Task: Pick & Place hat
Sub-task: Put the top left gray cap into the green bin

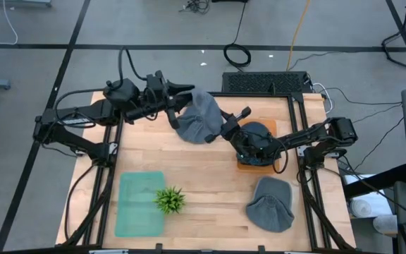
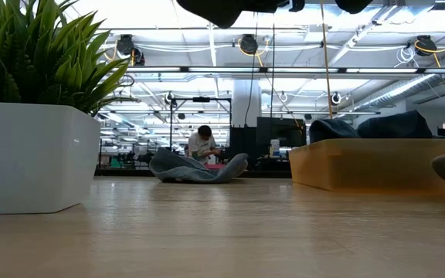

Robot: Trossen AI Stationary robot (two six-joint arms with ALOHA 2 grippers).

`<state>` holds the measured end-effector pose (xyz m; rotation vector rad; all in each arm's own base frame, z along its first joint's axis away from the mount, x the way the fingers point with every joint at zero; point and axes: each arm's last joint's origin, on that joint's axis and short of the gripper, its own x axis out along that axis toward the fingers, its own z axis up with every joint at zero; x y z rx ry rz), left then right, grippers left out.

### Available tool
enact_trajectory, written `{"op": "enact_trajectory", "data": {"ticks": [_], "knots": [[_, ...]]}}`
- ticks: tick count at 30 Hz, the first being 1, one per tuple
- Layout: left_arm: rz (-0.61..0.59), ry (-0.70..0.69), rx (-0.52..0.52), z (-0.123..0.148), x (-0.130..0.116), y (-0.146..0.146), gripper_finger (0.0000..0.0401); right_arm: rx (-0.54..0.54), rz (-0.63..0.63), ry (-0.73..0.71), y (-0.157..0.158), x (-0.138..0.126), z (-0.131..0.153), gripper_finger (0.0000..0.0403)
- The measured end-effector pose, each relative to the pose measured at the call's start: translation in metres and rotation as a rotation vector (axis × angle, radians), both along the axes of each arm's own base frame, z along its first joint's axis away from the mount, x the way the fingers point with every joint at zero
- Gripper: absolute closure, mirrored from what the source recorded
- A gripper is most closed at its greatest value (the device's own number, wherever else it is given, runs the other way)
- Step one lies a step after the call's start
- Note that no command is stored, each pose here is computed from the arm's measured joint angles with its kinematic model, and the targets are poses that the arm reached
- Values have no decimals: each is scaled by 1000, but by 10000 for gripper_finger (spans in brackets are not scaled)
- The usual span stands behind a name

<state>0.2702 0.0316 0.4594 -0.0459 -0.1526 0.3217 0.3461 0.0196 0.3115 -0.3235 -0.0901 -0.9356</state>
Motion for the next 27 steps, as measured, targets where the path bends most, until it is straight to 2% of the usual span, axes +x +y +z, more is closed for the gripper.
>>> {"op": "enact_trajectory", "data": {"ticks": [4,6,9,14,18,27], "knots": [[2,40,5,0,-9,-1,236,-1,-19,14,0,0,0,402],[3,84,9,0,-15,-1,210,1,-76,43,-1,-2,0,402],[5,118,19,2,-30,-3,174,10,-147,71,-3,-5,2,403],[-44,171,60,8,-62,-8,127,2,-156,86,-2,-7,4,403],[-138,192,114,13,-86,-14,111,0,-182,98,-3,-11,8,403],[-185,319,153,6,-120,-24,107,-18,-143,246,5,-22,14,403]]}}
